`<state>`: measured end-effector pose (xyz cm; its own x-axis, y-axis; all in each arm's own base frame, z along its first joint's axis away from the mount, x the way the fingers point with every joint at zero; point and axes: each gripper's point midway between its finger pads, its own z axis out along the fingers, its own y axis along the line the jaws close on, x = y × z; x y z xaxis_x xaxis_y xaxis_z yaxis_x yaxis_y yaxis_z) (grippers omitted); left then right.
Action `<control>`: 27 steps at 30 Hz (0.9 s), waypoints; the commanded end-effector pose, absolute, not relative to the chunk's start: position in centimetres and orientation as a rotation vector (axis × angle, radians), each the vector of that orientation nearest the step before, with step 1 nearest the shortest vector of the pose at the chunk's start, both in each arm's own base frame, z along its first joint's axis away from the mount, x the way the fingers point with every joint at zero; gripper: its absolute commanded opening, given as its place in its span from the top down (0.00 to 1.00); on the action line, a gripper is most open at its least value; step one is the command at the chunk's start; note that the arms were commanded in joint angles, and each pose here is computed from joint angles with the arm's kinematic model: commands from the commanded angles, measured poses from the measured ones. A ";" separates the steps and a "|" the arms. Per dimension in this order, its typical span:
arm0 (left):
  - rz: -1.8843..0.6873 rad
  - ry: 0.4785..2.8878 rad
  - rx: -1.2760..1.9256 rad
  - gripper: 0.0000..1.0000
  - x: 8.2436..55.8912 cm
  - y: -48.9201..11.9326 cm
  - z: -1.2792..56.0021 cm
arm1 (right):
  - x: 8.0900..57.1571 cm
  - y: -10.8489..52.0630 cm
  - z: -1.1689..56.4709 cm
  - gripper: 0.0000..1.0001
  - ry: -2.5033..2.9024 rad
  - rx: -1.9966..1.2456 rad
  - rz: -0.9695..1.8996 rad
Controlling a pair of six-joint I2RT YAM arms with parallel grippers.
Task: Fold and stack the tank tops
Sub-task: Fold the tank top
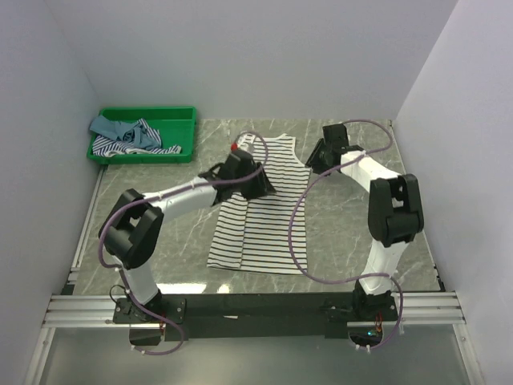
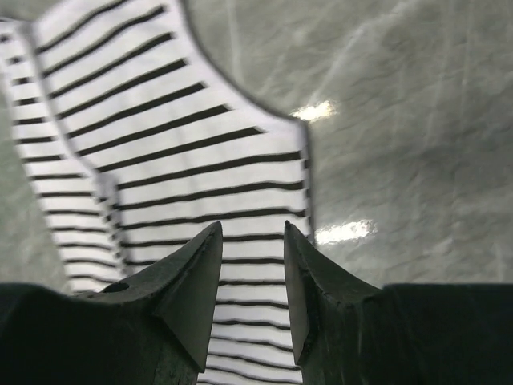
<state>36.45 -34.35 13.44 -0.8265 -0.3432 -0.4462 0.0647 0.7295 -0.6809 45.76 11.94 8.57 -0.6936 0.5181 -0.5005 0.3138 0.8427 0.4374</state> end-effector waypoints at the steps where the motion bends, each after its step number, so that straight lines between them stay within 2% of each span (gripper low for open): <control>1: -1.080 2.300 -0.125 0.54 32.4 -36.6 16.8 | 46.8 11.2 8.3 0.56 2.446 0.543 0.344; 7: -1.094 2.403 0.068 0.52 25.1 -40.2 13.9 | 47.7 11.2 5.2 0.55 2.490 0.563 0.333; 17: -1.086 2.491 0.257 0.52 18.0 -44.0 10.1 | 49.1 11.0 3.6 0.56 2.509 0.550 0.290; 20: -1.101 2.495 0.290 0.52 16.7 -44.8 9.4 | 49.3 10.8 3.5 0.67 2.510 0.557 0.280; 22: -1.107 2.502 0.309 0.52 16.0 -45.3 9.0 | 49.1 10.8 3.5 0.83 2.515 0.557 0.270; 24: -1.095 2.516 0.324 0.52 15.6 -45.7 8.3 | 48.8 10.4 3.5 0.90 2.511 0.563 0.267; 25: -1.096 2.511 0.335 0.52 15.5 -46.1 8.5 | 48.6 10.5 3.5 0.97 2.511 0.560 0.268; 27: -1.027 2.537 0.357 0.52 15.0 -46.0 7.3 | 48.2 10.0 3.6 1.00 2.502 0.564 0.238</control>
<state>14.75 -44.74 6.85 -0.9119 0.1010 -0.3977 0.3489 0.7008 -0.6222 48.11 10.97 2.76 -0.7761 0.4447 -0.4470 0.3348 0.8914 0.3054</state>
